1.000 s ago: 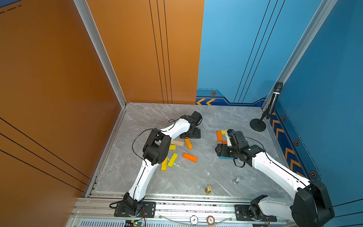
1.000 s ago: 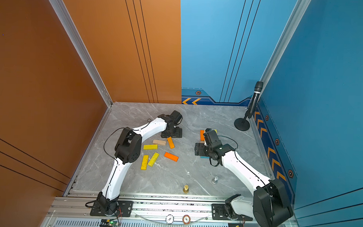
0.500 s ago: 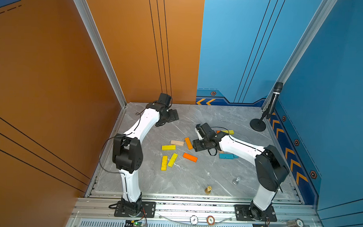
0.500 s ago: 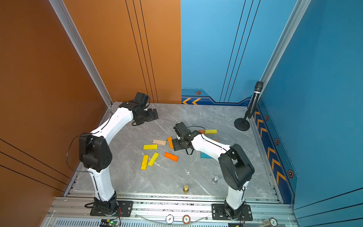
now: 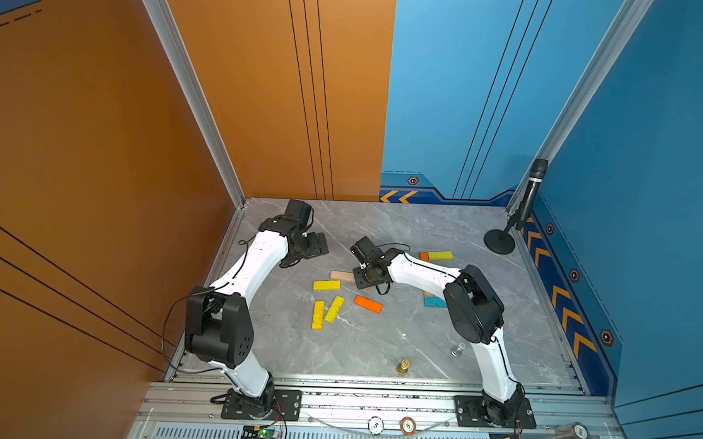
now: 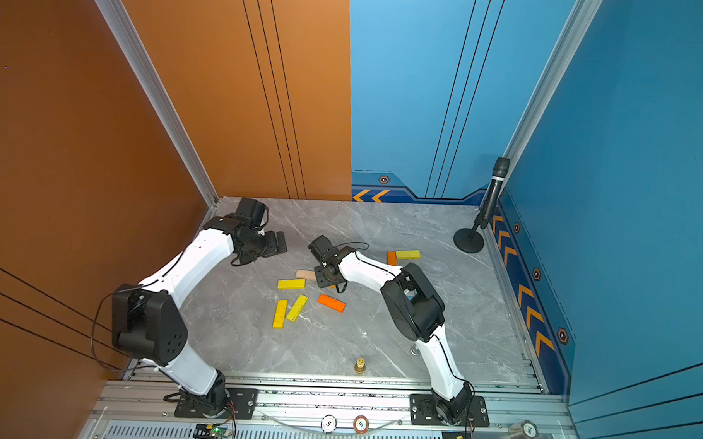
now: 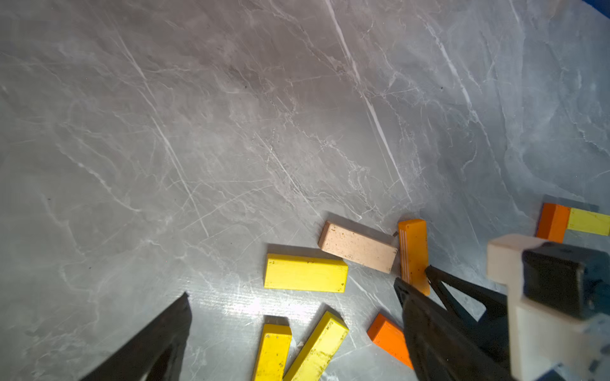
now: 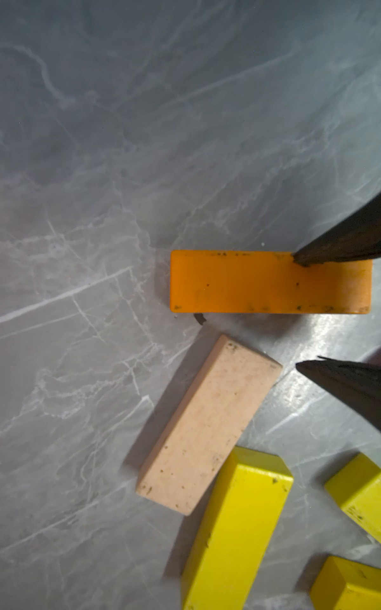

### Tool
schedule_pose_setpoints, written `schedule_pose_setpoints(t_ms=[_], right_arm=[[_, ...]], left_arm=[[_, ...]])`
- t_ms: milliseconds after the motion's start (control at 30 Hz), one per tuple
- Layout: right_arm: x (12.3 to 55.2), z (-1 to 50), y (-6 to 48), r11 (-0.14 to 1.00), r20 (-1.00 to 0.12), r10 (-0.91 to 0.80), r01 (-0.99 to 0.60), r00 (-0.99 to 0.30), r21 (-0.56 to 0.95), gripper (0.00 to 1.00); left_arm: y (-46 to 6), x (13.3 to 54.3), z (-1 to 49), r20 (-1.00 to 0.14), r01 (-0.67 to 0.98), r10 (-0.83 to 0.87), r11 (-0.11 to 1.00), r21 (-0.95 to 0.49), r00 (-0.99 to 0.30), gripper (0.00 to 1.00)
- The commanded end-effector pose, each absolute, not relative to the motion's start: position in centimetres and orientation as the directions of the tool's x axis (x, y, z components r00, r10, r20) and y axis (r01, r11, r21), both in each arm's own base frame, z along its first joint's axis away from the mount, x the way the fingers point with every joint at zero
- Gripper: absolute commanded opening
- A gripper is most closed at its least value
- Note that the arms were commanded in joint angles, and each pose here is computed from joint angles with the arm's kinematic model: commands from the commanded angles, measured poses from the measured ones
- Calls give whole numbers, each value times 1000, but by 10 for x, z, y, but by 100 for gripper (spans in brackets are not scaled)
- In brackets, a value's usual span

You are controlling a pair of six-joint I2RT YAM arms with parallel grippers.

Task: Assemble the number 6 with building blocks
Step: Adjust the building block at the center of the board.

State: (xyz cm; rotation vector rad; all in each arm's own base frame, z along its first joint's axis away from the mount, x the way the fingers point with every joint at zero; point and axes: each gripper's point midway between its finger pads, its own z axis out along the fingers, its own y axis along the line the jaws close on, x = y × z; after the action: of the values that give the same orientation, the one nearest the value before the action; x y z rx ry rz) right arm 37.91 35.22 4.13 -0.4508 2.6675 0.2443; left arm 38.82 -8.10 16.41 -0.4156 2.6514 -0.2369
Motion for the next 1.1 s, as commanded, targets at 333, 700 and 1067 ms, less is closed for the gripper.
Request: schedule_pose_setpoints(t_ms=[333,700,1067], right_arm=[[382,27,337,968,-407,-240,-246,-881,-39,41],[378,23,333,944,-365,-320,-326,-874,-48,49],[386,7,345,978,-351,-175,-203,-920,43,38]], left_arm=[[-78,377,166,-444,-194,-293,947,-255,-847,100],[-81,379,166,-446,-184,-307,937,-298,-841,100],[-79,382,167,-443,-189,-322,929,-320,-836,100]])
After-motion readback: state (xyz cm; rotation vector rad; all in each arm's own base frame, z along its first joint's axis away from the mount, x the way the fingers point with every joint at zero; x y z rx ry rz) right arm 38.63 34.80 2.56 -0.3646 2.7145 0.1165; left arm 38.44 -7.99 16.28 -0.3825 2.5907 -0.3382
